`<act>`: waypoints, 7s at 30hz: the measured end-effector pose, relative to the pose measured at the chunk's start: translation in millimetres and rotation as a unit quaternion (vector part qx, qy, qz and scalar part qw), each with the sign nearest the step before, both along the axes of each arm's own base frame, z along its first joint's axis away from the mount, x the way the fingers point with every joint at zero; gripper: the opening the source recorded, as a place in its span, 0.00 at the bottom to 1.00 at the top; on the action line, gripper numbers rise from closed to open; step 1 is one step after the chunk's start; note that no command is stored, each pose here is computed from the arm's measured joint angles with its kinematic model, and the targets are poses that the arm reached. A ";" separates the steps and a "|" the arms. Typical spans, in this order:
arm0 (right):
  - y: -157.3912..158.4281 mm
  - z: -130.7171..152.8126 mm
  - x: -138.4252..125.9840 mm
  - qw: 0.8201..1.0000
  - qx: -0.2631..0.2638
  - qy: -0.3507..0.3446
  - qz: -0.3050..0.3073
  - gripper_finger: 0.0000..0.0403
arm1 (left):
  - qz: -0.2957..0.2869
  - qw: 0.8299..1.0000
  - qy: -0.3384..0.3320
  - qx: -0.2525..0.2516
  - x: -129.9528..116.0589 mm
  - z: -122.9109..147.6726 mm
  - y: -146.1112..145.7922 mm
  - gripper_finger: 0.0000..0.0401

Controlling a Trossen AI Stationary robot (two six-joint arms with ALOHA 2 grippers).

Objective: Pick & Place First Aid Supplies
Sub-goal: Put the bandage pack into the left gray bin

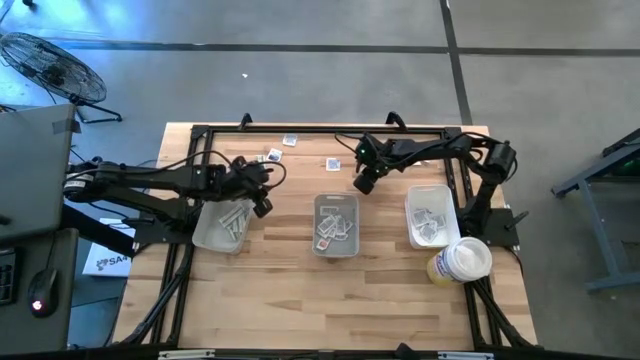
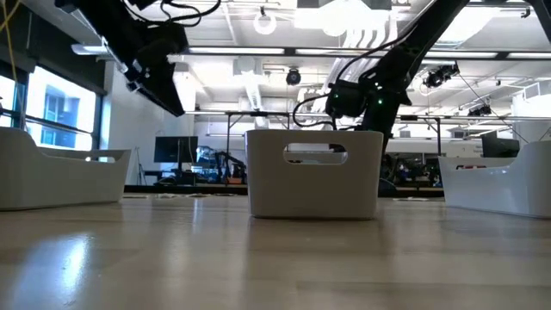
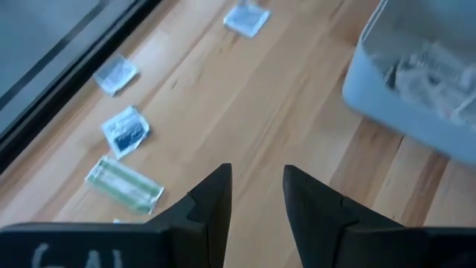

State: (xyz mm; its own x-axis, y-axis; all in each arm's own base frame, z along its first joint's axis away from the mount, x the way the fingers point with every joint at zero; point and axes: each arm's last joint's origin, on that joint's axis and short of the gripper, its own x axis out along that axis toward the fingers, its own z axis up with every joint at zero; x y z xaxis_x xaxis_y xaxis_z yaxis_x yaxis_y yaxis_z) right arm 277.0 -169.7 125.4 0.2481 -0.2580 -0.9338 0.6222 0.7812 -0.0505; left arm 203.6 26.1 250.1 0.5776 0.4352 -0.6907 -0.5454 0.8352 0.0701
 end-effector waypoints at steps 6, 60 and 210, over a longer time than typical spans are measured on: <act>-0.1 1.9 -0.3 1.000 -0.002 -0.004 0.000 0.01 | -0.026 0.998 -0.051 0.008 7.3 -6.0 -0.2 0.30; 101.2 106.2 63.2 0.819 0.024 -0.424 0.387 0.01 | -0.311 0.928 -0.168 0.114 87.1 -40.7 -5.4 0.06; 94.8 103.0 63.8 0.880 -0.075 -0.377 0.280 0.38 | 0.100 0.953 0.245 -0.147 30.7 -105.6 138.0 0.34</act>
